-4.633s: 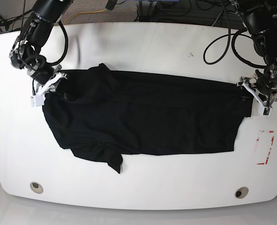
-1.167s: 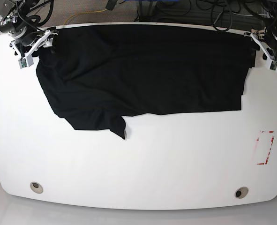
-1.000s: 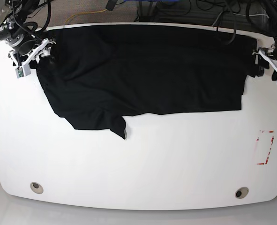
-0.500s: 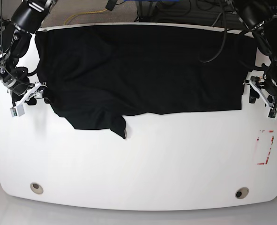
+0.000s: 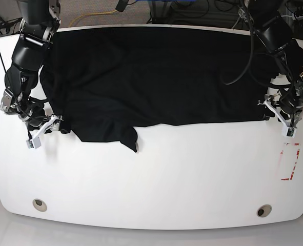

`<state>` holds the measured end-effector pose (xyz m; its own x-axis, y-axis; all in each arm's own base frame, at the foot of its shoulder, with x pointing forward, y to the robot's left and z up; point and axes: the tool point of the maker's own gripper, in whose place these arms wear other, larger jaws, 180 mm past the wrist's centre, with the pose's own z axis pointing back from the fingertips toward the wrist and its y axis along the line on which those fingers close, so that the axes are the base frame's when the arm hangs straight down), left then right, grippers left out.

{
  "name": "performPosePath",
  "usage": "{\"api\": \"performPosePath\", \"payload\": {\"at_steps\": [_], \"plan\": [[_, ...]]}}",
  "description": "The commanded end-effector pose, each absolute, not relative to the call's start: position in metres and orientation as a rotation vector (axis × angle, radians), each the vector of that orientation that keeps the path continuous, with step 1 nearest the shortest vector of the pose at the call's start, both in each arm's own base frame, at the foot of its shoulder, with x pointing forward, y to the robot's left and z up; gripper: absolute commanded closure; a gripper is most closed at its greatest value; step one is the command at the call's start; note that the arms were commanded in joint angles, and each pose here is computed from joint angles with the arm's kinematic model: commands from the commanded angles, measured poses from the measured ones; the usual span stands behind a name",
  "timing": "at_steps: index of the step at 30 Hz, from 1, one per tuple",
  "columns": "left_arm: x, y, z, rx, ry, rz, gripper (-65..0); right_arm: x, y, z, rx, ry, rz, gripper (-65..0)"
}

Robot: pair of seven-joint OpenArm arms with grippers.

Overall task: Fold the T-shirt properly
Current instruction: 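Release the edge and grasp the T-shirt's opposite edge with both grippers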

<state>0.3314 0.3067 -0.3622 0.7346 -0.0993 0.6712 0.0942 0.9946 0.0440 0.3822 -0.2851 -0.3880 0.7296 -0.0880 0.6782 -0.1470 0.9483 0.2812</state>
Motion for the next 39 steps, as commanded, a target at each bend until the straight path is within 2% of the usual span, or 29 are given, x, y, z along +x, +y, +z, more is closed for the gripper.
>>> {"api": "performPosePath", "payload": {"at_steps": [1, 6, 7, 17, 21, 24, 27, 39], "plan": [[0.34, 0.313, -0.352, 0.015, -0.776, -0.106, -33.9, 0.391, -0.297, -0.38, 0.309, -0.781, 0.028, -48.8], [0.335, 0.312, -0.371, -0.023, -0.73, -0.085, -34.2, 0.391, -0.271, -0.392, 0.348, -0.754, 0.058, -48.4], [0.334, 0.311, -0.373, -0.027, -0.724, -0.082, -34.3, 0.39, -0.263, -0.395, 0.358, -0.746, 0.069, -46.5], [0.336, 0.31, -0.375, -0.036, -0.726, -0.043, -34.9, 0.383, -0.226, -0.41, 0.413, -0.718, 0.099, -19.8], [0.347, 0.304, -0.38, -0.049, -0.722, 0.032, -39.7, 0.383, -0.224, -0.41, 0.417, -0.718, 0.1, -8.2], [0.352, 0.309, -0.378, -0.036, -0.752, 0.085, -40.1, 0.385, -0.224, -0.406, 0.41, -0.73, 0.109, -1.9], [0.356, 0.31, -0.38, -0.04, -0.778, 0.11, -40.3, 0.384, -0.224, -0.404, 0.404, -0.738, 0.119, -0.6], [0.363, 0.289, -0.409, -0.112, -0.689, 0.08, -39.2, 0.384, -0.224, -0.397, 0.386, -0.73, 0.149, -0.2]]}}
